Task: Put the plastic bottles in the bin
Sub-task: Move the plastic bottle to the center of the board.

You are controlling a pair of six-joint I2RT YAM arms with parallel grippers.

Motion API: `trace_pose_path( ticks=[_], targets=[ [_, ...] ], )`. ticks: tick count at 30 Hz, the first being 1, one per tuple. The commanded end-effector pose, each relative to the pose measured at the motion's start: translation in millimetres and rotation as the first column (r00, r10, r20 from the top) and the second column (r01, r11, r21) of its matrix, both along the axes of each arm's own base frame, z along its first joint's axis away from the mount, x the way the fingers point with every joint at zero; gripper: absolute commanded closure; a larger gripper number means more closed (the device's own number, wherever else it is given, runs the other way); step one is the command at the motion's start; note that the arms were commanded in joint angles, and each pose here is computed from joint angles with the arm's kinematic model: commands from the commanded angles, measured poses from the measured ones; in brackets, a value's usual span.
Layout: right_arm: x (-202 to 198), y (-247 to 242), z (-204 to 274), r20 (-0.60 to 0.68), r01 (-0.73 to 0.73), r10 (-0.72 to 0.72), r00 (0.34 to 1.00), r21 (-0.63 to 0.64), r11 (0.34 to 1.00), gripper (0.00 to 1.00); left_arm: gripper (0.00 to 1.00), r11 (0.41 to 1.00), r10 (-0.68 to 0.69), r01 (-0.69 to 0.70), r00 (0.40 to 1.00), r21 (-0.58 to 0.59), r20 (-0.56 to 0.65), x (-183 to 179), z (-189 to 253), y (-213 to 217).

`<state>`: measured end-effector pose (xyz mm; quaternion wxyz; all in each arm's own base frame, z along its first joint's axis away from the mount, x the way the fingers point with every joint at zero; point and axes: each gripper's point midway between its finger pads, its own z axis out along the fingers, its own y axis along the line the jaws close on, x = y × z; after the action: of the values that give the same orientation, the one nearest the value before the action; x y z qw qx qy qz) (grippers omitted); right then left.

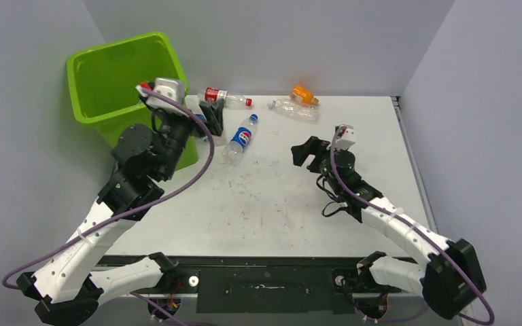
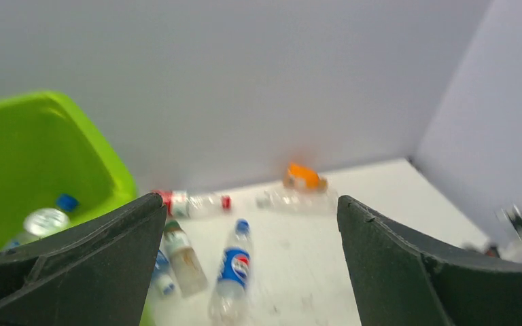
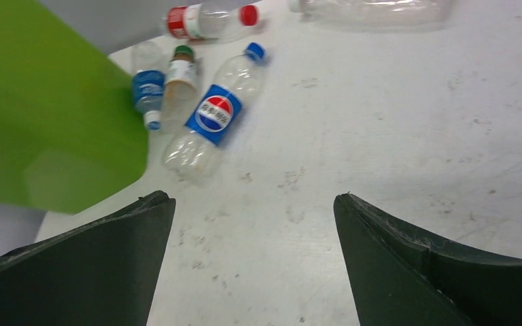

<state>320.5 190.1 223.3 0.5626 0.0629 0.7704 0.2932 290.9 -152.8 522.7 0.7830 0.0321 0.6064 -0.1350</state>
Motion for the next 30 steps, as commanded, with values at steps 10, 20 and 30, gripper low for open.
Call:
trace_pose_path(
  ticks=[10,20,30],
  targets=[
    [211.2,-41.6,-30.4,0.180,0.297,-0.258,0.949,-0.247,0.922,0.09,0.04,0.927,-0.339,0.375,0.865,0.026,-0.369,-50.1,-199.4,-48.7],
    [324.5,-36.5,-94.3,0.097,0.102,-0.071,0.993,-0.357,0.929,0.08,0.04,0.904,-0.352,0.422,0.826,0.067,-0.441,-52.3,-243.1,-57.2],
    [324.1,-14.4,-135.6,0.038,0.012,0.001,0.999,-0.346,0.938,0.06,0.04,0.889,-0.362,0.449,0.809,0.090,-0.463,-50.0,-257.7,-63.9]
  ],
)
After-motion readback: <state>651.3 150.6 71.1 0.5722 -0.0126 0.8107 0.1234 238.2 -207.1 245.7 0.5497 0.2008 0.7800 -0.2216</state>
